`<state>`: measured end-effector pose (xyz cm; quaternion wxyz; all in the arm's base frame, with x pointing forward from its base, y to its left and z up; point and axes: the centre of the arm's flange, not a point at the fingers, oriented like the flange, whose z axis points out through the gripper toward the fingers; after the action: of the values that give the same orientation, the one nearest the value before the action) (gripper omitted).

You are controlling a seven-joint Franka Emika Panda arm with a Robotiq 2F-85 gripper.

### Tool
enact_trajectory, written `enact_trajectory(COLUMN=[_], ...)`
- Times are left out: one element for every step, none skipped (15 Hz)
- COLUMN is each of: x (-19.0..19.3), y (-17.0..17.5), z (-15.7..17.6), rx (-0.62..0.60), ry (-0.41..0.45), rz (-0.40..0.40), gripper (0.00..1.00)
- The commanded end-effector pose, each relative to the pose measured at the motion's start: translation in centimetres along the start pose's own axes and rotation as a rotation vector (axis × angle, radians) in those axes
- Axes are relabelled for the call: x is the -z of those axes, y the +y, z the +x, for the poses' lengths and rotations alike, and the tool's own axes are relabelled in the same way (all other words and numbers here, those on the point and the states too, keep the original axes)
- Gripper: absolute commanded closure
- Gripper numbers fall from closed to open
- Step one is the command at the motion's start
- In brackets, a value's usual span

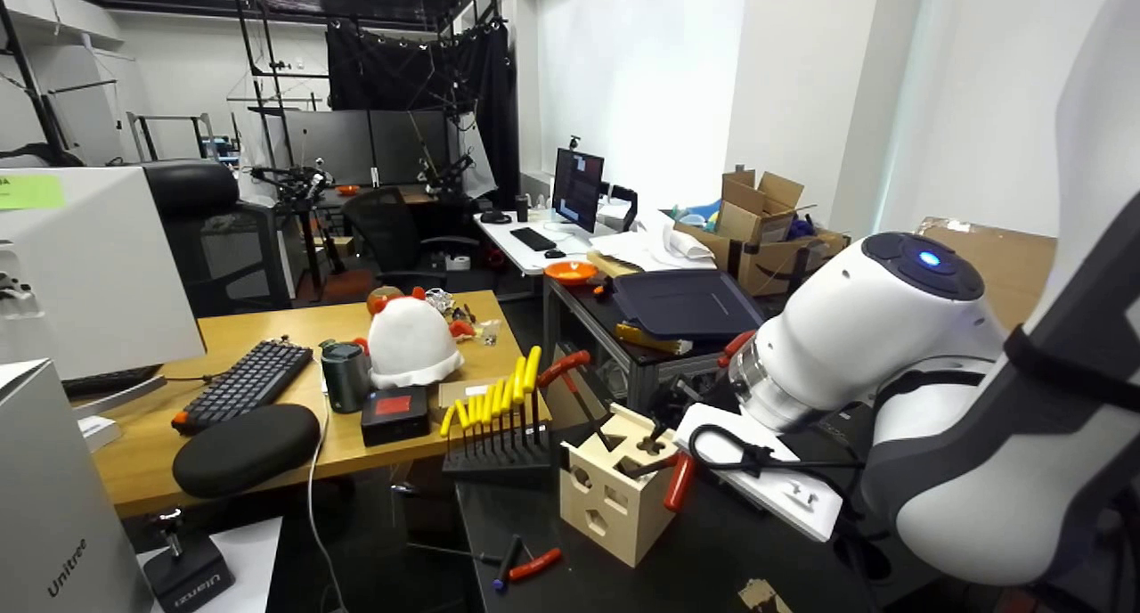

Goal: Pick up the orange object and put it on the holder.

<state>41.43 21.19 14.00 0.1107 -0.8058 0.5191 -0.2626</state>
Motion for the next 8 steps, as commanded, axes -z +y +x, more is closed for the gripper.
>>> enact_trajectory(x=[-0.93,-1.01,-1.01,-1.01,-1.07,-1.12,-1.23,-1.34], y=[1.66,1.73,1.71,1.68,1.70,1.72,1.75,1.77], z=[0.42,0.33,0.25,0.16,0.16,0.17,0.22,0.30], rx=[0.014,0.020,0.031,0.045,0.057,0.067,0.081,0.088], ry=[-0.036,-0.042,-0.045,-0.044,-0.044,-0.046,-0.043,-0.047], rz=[0.004,0.003,0.003,-0.001,-0.003,-0.001,-0.005,-0.003], gripper=[0.00,0.00,0.00,0.00,0.00,0.00,0.00,0.00])
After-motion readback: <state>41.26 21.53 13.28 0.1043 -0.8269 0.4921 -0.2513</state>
